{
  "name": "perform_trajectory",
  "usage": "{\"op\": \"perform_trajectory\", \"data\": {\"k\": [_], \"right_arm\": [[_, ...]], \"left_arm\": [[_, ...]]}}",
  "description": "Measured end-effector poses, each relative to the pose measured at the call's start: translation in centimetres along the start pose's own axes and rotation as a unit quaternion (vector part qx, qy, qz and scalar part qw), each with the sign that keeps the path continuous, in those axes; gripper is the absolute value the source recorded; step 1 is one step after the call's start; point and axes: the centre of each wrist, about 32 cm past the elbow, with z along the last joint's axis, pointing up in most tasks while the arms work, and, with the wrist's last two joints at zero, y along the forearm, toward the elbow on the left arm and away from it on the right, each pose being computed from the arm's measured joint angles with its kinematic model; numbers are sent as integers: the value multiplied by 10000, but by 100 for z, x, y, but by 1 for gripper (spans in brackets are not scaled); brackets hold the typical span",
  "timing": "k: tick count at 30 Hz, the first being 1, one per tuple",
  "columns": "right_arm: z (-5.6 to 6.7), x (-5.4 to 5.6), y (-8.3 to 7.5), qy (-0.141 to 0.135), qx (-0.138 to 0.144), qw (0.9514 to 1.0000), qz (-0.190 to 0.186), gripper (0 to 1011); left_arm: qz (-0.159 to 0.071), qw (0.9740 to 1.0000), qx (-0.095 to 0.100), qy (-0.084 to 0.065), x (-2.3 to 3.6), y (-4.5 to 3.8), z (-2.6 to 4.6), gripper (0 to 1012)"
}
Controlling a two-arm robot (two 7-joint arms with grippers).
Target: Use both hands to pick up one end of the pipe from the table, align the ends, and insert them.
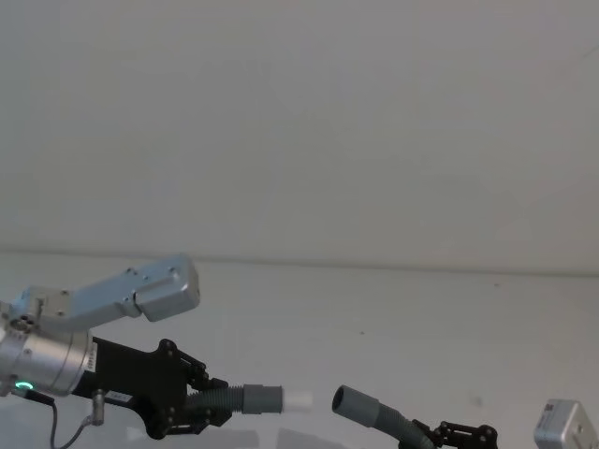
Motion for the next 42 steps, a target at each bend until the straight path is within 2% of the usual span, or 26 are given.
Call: {"op": "perform_trajectory", "data": {"k": [15,27,42], "right_arm": [[-1,1,4,-2,11,10000,-5,233],[-1,1,4,-4,13,10000,-5,233],[-1,1,3,-5,13,10000,-4,233]], "left_arm": [[-302,9992,-49,-269,89,-22,115,299],[-378,9987,33,-353,137,-13,167,299],[-458,9977,180,-471,243,-12,271,299]]}}
